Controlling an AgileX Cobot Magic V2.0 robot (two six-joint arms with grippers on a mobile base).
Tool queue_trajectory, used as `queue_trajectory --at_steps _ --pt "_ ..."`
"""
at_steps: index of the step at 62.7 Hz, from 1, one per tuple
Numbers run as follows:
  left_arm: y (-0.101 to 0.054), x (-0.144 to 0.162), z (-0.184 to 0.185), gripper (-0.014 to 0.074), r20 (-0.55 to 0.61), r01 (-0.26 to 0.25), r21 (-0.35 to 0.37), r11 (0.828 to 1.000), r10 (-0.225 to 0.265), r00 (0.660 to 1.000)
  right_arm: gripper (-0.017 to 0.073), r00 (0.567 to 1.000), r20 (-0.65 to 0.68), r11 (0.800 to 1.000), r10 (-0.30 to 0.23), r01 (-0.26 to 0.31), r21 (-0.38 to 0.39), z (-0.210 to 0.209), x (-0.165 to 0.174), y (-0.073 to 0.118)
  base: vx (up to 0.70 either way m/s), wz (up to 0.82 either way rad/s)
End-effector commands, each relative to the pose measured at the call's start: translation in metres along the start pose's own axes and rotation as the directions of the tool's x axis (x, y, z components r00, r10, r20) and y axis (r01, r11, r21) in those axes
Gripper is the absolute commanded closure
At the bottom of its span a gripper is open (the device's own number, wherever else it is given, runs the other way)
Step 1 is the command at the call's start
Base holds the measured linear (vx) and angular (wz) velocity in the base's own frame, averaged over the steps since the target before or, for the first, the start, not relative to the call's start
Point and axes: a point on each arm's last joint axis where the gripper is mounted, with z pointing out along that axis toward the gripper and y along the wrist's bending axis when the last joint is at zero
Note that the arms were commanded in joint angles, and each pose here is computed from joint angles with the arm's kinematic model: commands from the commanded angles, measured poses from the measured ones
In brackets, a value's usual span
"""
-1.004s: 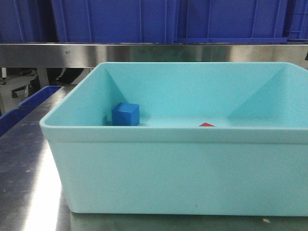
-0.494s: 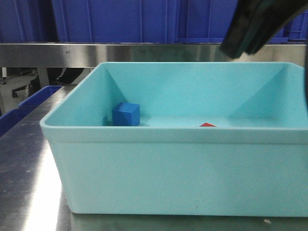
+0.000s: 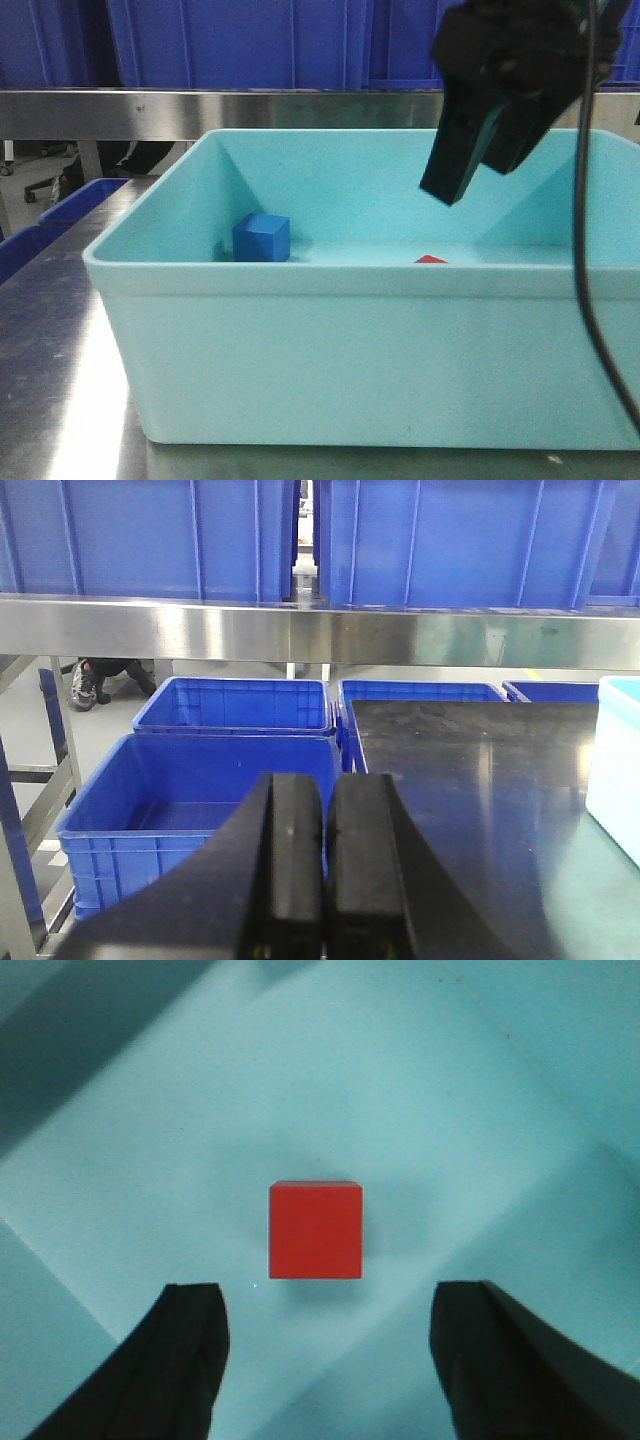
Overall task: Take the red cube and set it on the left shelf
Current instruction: 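Lower the right gripper into the teal tub over the red cube, then close the right gripper on the red cube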
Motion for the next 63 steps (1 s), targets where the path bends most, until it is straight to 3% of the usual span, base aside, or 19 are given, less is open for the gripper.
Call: queue_trajectory --at_steps 1,53,59,63 --pt "0.000 -0.001 0.000 0.0492 0.077 0.007 0.002 1.000 -0.007 0.997 0.0008 0.998 0.068 1.000 -0.012 0.011 0.008 -0.006 -0.011 -0.001 0.00 0.00" --pt "0.000 -0.001 0.000 0.0493 0.077 0.007 0.002 1.000 -0.007 0.997 0.0013 0.999 -0.048 1.000 0.006 -0.006 -0.013 0.060 -0.018 -0.009 0.00 0.00" --pt "0.000 -0.001 0.000 0.0493 0.077 0.007 0.002 1.000 -0.007 0.997 0.0057 0.998 -0.065 1.000 0.006 -0.008 -0.017 0.065 -0.017 -0.009 0.00 0.00" --pt "0.000 -0.001 0.000 0.0492 0.077 0.007 0.002 1.000 -0.007 0.997 0.0137 0.998 -0.067 1.000 0.007 -0.008 -0.017 0.065 -0.017 -0.009 0.00 0.00"
